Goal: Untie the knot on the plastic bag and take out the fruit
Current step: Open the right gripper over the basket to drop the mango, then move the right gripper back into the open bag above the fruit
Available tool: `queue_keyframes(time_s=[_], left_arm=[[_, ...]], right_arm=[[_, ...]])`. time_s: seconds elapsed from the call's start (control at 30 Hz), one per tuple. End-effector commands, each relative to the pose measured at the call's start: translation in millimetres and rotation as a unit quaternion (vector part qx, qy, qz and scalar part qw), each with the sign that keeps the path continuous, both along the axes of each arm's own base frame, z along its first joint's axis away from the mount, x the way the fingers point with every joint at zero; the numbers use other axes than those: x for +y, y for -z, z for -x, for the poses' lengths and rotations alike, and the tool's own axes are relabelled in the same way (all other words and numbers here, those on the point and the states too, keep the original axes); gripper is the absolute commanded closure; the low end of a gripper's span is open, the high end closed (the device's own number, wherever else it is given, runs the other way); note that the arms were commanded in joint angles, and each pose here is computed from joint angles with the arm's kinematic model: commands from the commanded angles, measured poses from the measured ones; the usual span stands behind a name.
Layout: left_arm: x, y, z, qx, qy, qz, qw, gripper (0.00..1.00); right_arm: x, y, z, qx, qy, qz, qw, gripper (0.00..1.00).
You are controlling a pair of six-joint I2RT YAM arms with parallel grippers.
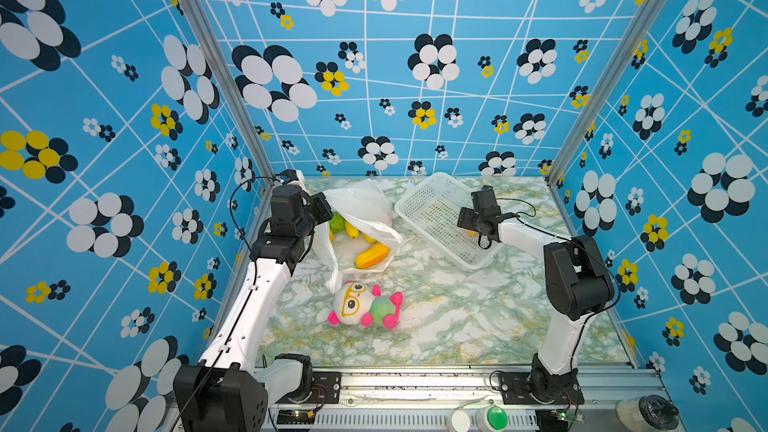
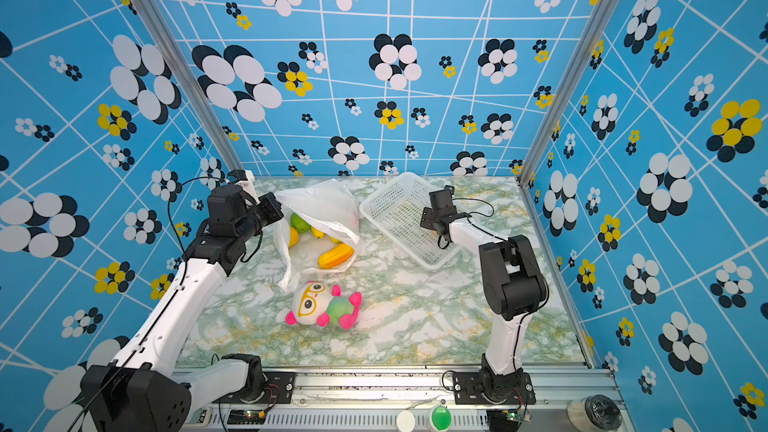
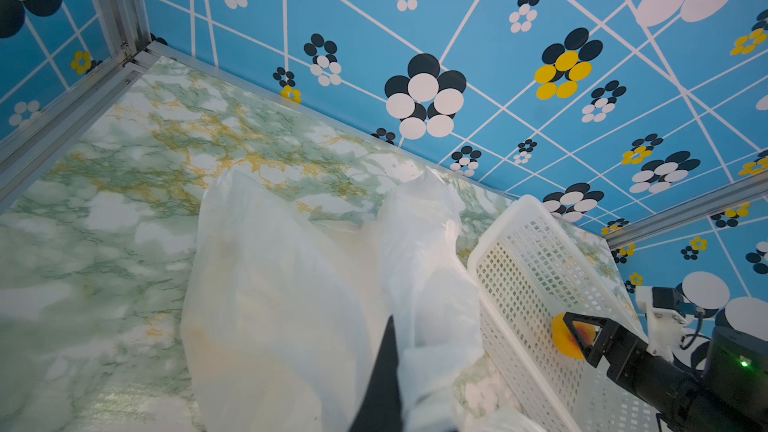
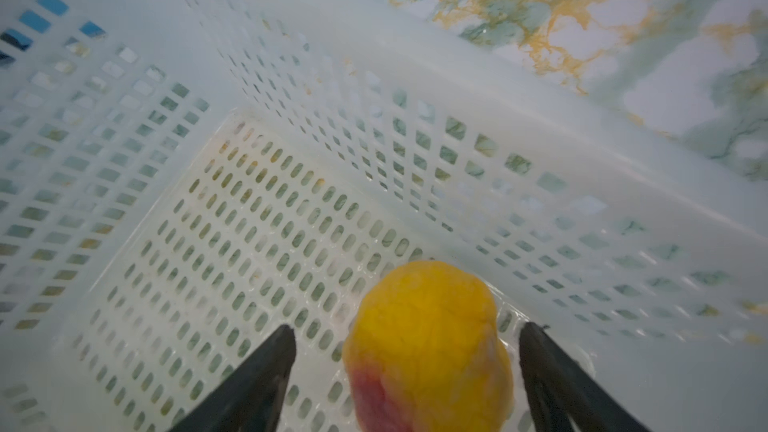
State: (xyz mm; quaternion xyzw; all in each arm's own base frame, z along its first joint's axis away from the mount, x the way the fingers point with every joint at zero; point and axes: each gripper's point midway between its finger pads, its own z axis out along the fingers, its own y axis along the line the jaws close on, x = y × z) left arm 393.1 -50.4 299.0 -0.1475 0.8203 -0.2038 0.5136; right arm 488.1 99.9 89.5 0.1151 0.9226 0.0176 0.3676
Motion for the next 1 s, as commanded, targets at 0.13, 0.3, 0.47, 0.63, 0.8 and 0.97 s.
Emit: queue_keyframes(time_s=[0.13,0.3,0.47,0.63,0.8,0.97], left_arm=[[-5,-11,0,-0.005,0.019,0.009,1.0,1.0],[-9,-2,-7,0.014,0.027,0.013,0.999,1.0],[-19,3,-9,0.02,0.051,0.033,0.998,1.0],[-18,8,-6,0.024,0.046,0.034,0.998,1.0],[-20,9,-6,0.025,0.052,0.037,0.998,1.0],[-20,5,-2,0.02,0.05,0.039,0.998,1.0]], right_arm=[[2,-74,32,0.006,0.008,-0.023,1.0,0.09],[78,-141,78,-0.076,-0.148,-0.01,0.986,0.09],[174,-184,137,-0.197,-0.335,-0.053,0.92,0.3],[252,-168,217,-0.241,-0.508,-0.038,0.826,0.37],[296,-126,239,-0.204,-0.565,0.008,0.799,0.43],[307,-78,209,-0.127,-0.532,0.063,0.835,0.5]])
